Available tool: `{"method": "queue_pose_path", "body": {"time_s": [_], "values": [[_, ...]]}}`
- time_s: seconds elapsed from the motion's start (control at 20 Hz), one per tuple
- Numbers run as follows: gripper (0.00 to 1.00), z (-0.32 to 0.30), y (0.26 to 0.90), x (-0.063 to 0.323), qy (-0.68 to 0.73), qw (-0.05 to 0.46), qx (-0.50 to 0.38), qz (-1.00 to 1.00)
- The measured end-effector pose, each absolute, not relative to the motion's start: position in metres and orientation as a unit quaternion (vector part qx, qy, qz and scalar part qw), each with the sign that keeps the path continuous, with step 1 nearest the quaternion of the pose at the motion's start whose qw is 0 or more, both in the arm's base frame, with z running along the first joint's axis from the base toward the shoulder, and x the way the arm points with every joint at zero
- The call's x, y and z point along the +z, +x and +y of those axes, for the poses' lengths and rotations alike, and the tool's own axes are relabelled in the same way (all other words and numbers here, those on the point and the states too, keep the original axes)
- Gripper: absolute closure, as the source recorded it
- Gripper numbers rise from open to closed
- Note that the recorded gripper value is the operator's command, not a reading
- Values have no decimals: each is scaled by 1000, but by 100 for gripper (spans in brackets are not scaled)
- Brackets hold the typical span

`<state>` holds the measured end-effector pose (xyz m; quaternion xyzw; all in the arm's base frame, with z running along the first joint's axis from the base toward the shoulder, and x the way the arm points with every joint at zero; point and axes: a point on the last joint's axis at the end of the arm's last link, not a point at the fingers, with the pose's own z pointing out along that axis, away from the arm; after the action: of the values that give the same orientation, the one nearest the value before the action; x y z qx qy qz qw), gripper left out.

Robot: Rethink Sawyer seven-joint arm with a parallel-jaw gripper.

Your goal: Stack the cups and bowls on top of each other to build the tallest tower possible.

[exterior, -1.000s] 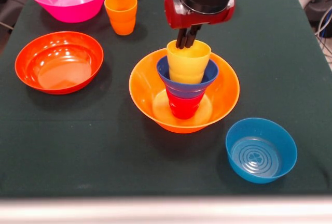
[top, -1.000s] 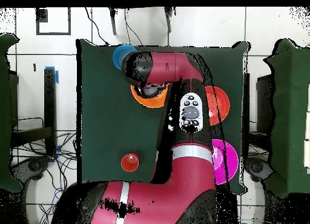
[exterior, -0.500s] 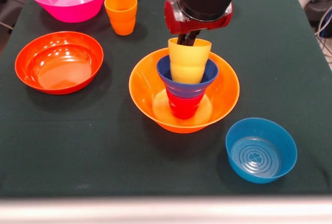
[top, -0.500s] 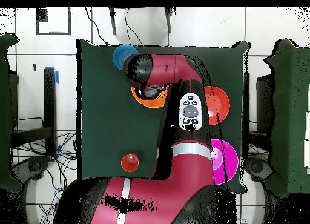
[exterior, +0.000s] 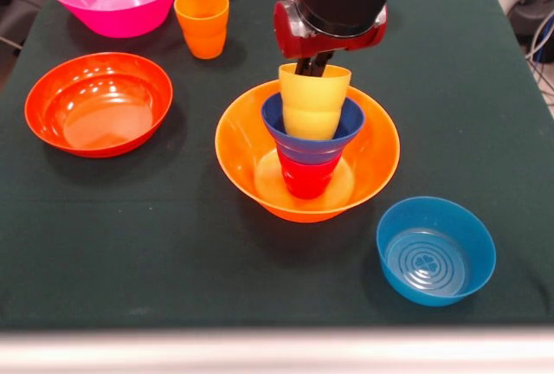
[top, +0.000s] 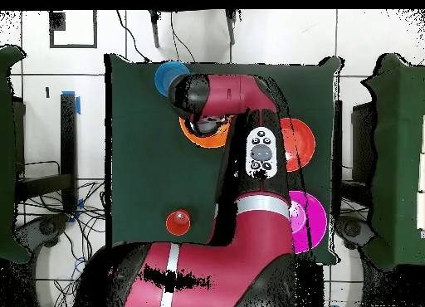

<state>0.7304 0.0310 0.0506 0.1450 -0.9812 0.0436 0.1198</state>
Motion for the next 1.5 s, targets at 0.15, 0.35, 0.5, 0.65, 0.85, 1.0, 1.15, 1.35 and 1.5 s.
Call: {"method": "queue_pose_path", "body": {"time_s": [0.15,0.35,0.5,0.65,0.85,1.0,1.15,1.35,1.5], "values": [[100,30,735,54,145,114,45,-982],[100,29,745,60,144,103,49,-983],[100,27,754,67,142,91,52,-984],[100,26,763,74,141,80,55,-985],[100,24,773,81,140,68,59,-986],[100,24,776,85,139,64,59,-986],[100,23,776,85,138,63,58,-987],[100,21,777,85,136,63,56,-987],[100,17,777,85,134,63,56,-987]]}}
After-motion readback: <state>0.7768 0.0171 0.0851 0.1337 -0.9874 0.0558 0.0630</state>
